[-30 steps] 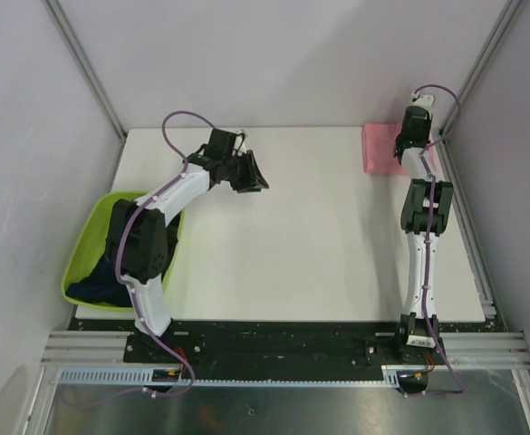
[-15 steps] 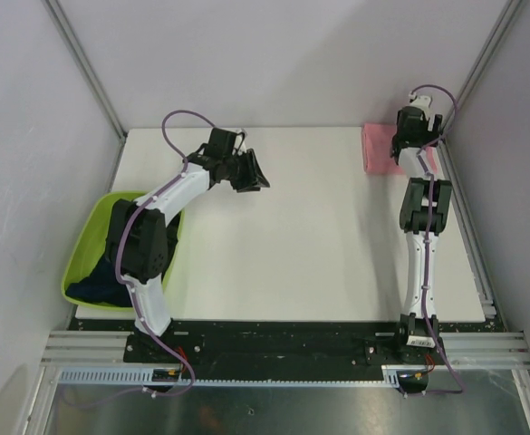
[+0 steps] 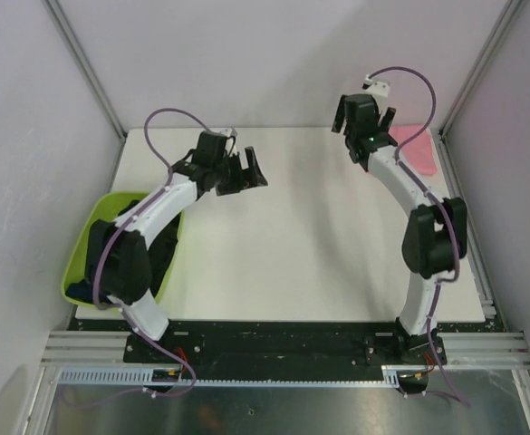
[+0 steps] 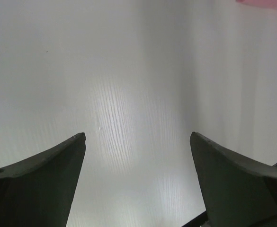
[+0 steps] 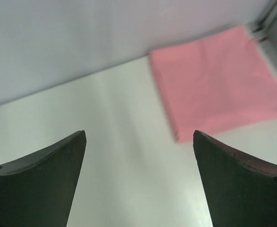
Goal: Fold and stack the t-shirts
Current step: Put the neatly folded tshirt into the corner of the board with the right arm
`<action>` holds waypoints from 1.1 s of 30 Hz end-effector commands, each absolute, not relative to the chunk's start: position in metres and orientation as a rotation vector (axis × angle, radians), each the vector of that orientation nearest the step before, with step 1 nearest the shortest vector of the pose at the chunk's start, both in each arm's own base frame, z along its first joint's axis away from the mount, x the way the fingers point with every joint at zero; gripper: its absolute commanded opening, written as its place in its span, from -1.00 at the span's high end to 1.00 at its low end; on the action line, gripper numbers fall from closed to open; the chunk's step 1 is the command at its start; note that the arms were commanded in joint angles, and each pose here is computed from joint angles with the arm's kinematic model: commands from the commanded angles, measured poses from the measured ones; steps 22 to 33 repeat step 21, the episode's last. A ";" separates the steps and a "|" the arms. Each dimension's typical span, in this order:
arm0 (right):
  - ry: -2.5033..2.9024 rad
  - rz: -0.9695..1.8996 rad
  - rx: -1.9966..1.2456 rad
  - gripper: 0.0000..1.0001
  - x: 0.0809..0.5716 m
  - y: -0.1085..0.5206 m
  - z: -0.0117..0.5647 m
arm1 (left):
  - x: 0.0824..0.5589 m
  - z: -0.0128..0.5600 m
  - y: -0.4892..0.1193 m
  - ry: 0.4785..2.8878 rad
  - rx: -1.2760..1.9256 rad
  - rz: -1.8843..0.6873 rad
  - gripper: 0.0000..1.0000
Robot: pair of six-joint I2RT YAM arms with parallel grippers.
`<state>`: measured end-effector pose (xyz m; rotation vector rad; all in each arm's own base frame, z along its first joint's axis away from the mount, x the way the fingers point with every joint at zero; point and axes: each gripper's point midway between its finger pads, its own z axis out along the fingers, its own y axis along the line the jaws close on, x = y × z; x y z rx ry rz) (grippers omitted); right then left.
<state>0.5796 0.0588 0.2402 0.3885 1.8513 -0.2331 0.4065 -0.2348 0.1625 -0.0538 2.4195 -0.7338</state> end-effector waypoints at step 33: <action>2.277 0.456 0.281 -0.99 0.394 0.217 0.179 | 0.327 0.201 -0.176 2.186 0.032 -0.360 -0.99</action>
